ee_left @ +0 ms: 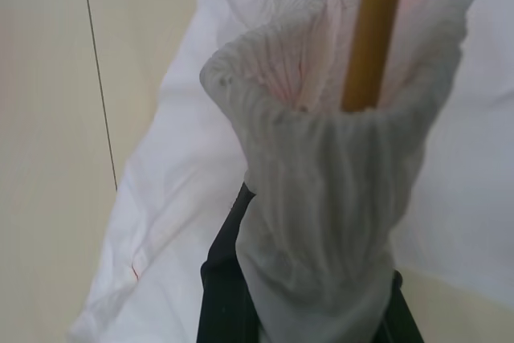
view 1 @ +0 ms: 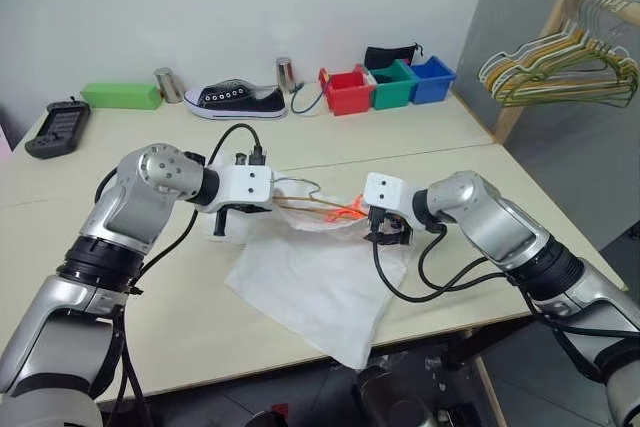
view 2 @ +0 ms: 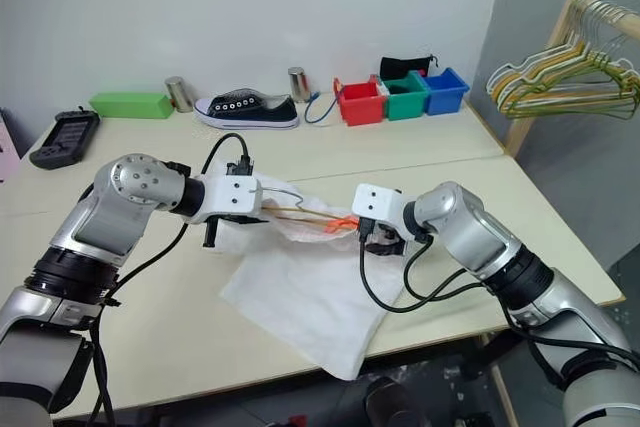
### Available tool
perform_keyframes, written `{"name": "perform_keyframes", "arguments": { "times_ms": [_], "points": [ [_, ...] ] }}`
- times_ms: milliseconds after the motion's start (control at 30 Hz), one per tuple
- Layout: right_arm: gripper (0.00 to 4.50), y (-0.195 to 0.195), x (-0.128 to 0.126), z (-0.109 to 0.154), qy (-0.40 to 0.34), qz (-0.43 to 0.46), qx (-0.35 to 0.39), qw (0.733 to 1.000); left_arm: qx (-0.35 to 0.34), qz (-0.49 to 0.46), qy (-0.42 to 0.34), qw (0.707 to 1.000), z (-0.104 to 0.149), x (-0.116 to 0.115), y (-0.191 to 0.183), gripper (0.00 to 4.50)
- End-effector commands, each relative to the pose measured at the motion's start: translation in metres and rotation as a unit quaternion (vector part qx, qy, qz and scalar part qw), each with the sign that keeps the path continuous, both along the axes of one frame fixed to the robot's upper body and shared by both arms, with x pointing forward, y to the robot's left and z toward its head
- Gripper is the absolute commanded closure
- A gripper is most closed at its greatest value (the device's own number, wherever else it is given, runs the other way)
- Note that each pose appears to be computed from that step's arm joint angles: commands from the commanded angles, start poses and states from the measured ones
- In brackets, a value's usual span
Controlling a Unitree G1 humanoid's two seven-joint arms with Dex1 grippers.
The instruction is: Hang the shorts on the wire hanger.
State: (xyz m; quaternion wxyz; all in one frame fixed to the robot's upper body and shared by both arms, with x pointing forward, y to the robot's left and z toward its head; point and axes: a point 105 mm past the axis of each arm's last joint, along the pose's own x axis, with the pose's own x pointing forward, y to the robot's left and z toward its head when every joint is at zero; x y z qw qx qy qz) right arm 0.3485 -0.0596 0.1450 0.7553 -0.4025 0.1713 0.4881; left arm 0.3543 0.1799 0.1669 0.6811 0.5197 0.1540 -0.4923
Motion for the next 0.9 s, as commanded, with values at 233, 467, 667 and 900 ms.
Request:
{"name": "perform_keyframes", "arguments": {
  "times_ms": [233, 467, 667, 900],
  "points": [
    [0.44, -0.004, -0.034, 0.054, -0.004, 0.039, 0.049, 0.998, -0.004, 0.006, -0.026, 1.0, 0.017, -0.001, 0.006, 4.5],
    [0.44, -0.032, -0.043, 0.048, 0.04, -0.003, 0.044, 0.998, 0.005, 0.006, -0.028, 1.0, 0.014, 0.001, 0.008, 4.5],
    [0.44, -0.045, -0.033, 0.02, 0.055, -0.038, 0.018, 0.998, 0.002, -0.001, -0.029, 1.0, 0.015, 0.002, 0.004, 4.5],
    [0.44, -0.014, -0.018, 0.004, 0.044, -0.017, 0.016, 0.999, 0.002, -0.002, -0.029, 1.0, 0.015, 0.002, 0.003, 4.5]
  ]
}}
